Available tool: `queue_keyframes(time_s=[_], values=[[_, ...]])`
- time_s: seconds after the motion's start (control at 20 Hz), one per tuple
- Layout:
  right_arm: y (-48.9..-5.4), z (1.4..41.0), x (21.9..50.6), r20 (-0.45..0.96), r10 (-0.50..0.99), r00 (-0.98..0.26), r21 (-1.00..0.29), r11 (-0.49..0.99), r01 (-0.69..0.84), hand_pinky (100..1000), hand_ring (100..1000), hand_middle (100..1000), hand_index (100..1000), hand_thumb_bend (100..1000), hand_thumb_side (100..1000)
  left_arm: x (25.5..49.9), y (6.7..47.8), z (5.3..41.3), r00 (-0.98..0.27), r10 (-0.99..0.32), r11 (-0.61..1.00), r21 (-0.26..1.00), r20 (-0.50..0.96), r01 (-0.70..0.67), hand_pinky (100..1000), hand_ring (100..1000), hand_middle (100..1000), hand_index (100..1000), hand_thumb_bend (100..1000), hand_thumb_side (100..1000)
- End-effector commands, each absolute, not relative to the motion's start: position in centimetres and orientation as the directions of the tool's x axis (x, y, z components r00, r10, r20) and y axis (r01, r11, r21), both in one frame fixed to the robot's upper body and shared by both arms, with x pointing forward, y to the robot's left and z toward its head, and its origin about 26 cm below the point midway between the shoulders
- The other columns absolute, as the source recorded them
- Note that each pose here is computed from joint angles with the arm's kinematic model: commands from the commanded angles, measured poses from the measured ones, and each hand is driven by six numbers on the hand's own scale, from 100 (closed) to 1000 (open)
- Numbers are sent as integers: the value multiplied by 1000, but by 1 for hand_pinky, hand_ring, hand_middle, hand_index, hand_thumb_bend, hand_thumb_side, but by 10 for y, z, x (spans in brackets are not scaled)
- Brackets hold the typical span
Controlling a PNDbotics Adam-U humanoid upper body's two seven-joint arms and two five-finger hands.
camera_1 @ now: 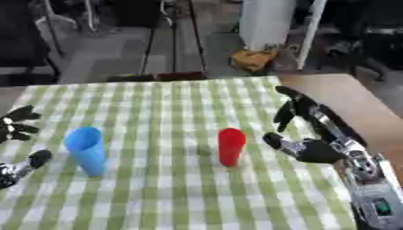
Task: Pour the contents of one cup into another cup.
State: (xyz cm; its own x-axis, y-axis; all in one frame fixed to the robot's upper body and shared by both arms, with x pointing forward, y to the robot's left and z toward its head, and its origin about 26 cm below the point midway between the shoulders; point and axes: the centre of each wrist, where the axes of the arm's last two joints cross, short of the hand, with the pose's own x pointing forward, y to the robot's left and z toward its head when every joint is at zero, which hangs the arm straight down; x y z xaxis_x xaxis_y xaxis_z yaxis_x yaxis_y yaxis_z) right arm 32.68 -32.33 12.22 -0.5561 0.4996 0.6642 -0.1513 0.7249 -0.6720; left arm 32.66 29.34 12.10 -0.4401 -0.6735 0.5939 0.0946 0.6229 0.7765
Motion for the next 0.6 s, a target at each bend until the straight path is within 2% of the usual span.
queue_keyframes(time_s=[0.05,0.6], values=[[-328,132,326,641,514,-570,-688,714,-129,871,500,547,994,581,539,327,296,129,-451,-679,619,782,580,74,755,782,854,982,585,685],[-328,133,326,642,513,-570,-687,715,-129,871,497,546,997,599,535,327,296,129,-451,-677,621,780,582,74,755,781,853,982,581,685]])
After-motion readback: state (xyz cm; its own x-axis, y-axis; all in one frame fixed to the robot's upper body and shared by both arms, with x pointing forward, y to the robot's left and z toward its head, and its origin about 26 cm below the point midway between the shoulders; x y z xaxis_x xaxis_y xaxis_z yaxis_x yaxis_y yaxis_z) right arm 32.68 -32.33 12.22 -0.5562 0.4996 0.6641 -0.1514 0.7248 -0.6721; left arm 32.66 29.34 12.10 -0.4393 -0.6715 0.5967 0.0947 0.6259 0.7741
